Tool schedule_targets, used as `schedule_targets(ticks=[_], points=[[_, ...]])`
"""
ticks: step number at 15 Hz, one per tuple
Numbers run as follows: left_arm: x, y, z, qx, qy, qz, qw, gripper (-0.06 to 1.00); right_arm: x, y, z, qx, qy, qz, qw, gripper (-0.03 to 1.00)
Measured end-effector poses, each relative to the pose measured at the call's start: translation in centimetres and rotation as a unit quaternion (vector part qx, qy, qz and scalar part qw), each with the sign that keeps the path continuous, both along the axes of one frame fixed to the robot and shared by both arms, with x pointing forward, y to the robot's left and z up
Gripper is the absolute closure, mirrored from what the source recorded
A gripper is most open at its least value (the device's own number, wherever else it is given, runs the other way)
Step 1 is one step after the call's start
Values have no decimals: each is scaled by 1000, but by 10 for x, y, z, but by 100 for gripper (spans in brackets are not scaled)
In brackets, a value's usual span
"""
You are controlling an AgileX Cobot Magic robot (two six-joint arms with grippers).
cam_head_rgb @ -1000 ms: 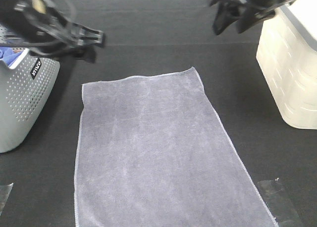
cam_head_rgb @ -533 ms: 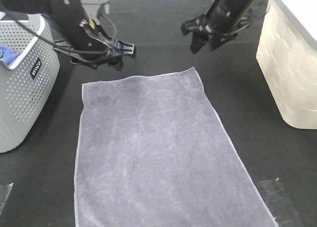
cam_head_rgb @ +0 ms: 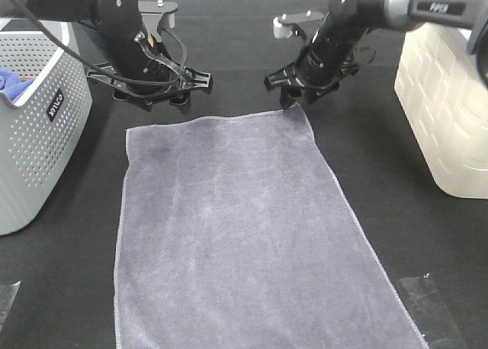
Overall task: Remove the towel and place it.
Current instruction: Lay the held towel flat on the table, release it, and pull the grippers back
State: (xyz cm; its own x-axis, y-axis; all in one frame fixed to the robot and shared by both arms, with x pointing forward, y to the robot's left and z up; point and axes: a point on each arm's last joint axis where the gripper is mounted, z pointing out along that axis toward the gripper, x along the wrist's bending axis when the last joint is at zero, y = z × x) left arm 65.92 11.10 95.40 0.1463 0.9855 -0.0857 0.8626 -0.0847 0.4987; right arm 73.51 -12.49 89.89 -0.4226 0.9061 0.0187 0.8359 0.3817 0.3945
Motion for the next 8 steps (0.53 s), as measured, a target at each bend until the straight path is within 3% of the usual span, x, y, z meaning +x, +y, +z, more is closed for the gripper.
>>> schedule_targets(ticks=[5,8], points=[[-2,1,-2,8,12,-1,1000,36,2,0,-24,-9,12,1,1000,46],[-2,1,-2,8,16,0,1000,36,2,0,-30,-12,14,2,1000,53]])
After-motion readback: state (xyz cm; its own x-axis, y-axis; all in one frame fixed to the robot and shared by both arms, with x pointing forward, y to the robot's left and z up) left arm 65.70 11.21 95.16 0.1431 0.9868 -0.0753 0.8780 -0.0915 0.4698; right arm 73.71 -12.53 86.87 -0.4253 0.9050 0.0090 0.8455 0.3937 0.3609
